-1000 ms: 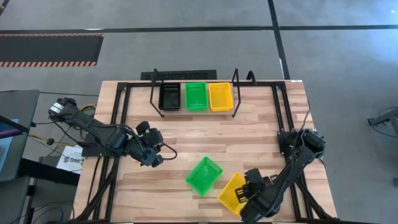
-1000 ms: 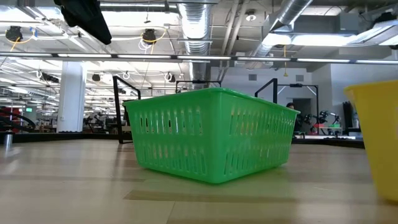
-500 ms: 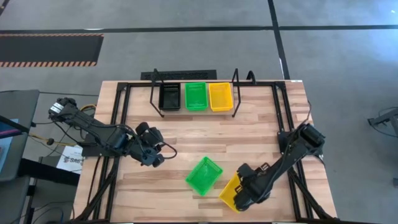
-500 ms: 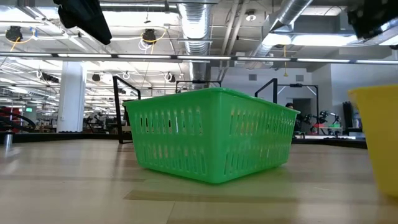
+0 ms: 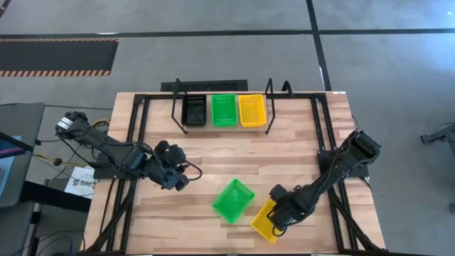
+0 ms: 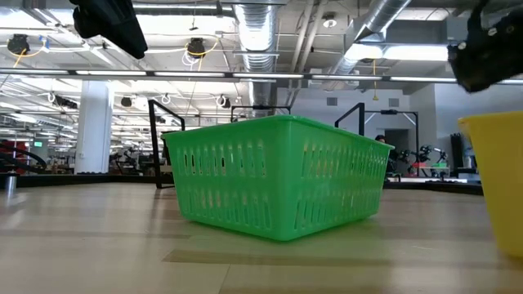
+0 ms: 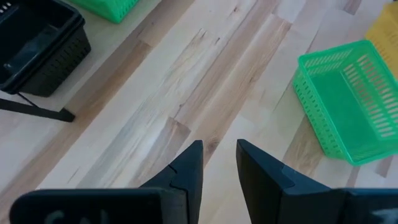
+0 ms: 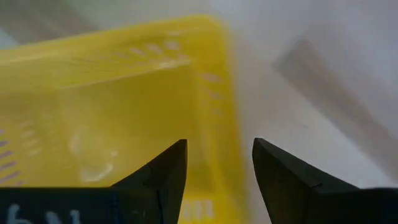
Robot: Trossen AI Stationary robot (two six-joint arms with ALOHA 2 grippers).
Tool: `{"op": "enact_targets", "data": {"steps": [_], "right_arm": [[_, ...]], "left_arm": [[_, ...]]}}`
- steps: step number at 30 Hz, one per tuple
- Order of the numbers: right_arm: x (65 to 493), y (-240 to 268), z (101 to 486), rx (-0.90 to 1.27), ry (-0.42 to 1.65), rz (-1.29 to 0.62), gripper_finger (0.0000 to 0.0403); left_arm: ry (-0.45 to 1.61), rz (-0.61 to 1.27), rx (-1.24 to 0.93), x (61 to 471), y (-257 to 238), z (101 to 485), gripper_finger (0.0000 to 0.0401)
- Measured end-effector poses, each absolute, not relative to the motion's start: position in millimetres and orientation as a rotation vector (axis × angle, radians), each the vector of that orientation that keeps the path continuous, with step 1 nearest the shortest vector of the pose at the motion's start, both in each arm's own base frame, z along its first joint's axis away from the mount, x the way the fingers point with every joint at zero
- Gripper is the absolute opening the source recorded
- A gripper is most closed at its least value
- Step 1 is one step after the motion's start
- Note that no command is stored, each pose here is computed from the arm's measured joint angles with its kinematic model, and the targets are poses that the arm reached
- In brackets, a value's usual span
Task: Stack baskets on shelf by color
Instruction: Stack the yellow bin on top of the yellow bin on the shelf
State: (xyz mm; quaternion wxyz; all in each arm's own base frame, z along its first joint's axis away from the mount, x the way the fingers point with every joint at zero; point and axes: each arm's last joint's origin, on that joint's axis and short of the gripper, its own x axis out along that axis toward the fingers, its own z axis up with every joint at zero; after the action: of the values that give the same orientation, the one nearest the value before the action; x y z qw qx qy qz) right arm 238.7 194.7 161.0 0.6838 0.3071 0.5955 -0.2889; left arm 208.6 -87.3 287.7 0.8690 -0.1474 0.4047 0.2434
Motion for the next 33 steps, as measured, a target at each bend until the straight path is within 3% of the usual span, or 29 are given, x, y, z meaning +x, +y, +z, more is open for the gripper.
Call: {"op": "enact_targets", "data": {"steps": [9,21,25,29,33], "right_arm": [[243,193,139,0.761,1.381,-0.529,0.0204],[254,177,138,0.748,1.377,-0.539,0.0177],[255,173,137,0.754,1.399,-0.529,0.0127],[257,172,137,0.733,1.392,-0.509,0.0022],[260,166,140,0.666,1.383,-0.482,0.0007]], "left_arm": [[0.834,0.529,-0.357,209,-88,288,0.0084],[0.820,0.526,-0.368,210,-88,288,0.0084],[0.818,0.525,-0.371,210,-88,289,0.0084],[0.817,0.527,-0.371,210,-88,289,0.0084],[0.816,0.527,-0.371,210,-88,289,0.0084]]}}
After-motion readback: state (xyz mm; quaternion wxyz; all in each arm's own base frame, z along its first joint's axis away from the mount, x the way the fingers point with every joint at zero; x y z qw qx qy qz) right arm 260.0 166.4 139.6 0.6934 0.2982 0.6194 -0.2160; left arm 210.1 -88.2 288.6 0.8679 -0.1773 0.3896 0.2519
